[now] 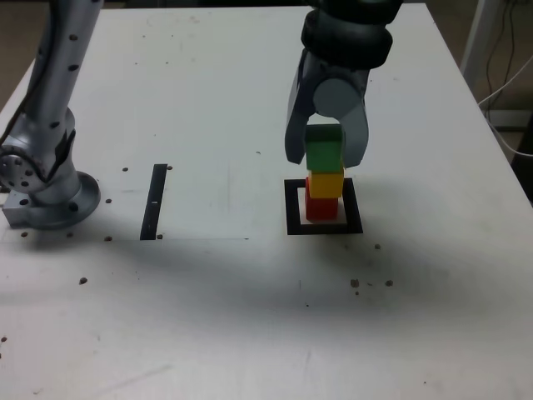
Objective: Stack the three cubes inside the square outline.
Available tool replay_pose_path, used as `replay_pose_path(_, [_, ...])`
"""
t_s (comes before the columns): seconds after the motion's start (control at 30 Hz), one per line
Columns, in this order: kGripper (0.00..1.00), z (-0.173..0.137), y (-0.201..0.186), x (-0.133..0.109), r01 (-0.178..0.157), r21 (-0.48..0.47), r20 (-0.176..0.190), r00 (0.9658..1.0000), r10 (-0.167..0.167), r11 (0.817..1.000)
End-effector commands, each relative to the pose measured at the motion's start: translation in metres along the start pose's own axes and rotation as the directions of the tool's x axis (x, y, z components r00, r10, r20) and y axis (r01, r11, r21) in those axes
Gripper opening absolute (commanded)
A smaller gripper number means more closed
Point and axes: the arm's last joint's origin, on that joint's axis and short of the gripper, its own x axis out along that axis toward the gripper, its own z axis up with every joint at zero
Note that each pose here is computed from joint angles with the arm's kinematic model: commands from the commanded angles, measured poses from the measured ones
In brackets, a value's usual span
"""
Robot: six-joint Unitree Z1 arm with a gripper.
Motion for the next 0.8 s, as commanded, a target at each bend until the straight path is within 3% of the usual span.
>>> replay_pose_path(0.0, [0.31,-0.0003,-0.0005,0.0003,-0.006,0.0,-0.005,1.0,0.006,1.0])
replay_pose_path(0.43, [0.36,-0.003,0.0002,0.0048,-0.018,0.0,-0.023,0.9996,0.018,1.0])
replay_pose_path(0.77, [0.38,-0.0012,0.0001,0.0031,-0.016,0.0,0.005,0.9999,0.016,1.0])
